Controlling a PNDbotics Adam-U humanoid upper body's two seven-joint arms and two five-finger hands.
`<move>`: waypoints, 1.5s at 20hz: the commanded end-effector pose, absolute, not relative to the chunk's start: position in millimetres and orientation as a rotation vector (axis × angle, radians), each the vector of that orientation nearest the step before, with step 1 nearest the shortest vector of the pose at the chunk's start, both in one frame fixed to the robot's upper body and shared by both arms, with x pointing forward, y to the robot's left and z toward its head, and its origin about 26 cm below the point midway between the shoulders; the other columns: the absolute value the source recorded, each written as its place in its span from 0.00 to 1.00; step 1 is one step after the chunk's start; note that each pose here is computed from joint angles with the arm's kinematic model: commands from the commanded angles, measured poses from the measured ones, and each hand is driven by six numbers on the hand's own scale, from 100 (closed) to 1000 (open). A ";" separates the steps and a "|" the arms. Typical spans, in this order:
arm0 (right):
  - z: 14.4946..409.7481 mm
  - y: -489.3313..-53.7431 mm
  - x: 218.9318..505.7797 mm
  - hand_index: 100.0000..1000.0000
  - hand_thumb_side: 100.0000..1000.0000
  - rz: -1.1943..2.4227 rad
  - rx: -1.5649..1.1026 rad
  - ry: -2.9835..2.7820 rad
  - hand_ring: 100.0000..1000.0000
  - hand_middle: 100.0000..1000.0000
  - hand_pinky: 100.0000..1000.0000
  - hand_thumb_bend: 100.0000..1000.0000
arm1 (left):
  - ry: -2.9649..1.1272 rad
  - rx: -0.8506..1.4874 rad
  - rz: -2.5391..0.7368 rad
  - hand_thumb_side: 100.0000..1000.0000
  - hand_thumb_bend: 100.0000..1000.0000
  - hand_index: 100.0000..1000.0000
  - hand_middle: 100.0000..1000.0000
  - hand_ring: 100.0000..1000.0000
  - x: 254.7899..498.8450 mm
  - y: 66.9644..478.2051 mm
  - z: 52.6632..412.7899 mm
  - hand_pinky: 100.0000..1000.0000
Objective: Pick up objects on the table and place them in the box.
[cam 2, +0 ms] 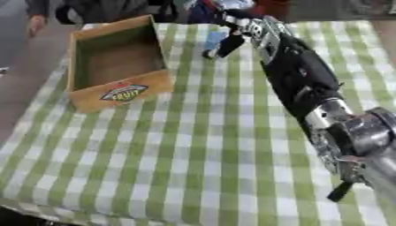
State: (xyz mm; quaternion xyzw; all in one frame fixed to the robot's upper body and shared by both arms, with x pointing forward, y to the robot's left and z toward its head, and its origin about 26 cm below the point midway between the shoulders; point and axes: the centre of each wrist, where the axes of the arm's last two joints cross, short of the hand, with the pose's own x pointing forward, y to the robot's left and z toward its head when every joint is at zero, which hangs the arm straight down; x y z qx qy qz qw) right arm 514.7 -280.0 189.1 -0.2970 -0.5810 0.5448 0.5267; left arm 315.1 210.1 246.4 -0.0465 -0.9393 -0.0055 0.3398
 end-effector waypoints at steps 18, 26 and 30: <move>197.9 -298.5 513.1 0.92 0.23 1.225 -0.809 -1.426 0.86 0.80 0.71 0.30 | -2.482 -0.126 -0.016 0.60 0.13 0.80 0.57 0.54 311.8 211.8 256.4 0.61; 201.6 -300.0 512.7 0.88 0.25 1.202 -0.836 -1.448 0.83 0.75 0.68 0.23 | -2.481 -0.126 -0.013 0.60 0.13 0.80 0.57 0.54 311.8 212.0 256.3 0.61; 201.5 -300.1 512.4 0.80 0.19 1.181 -0.884 -1.480 0.78 0.64 0.66 0.13 | -2.480 -0.126 -0.013 0.60 0.13 0.80 0.57 0.54 311.8 212.0 256.4 0.61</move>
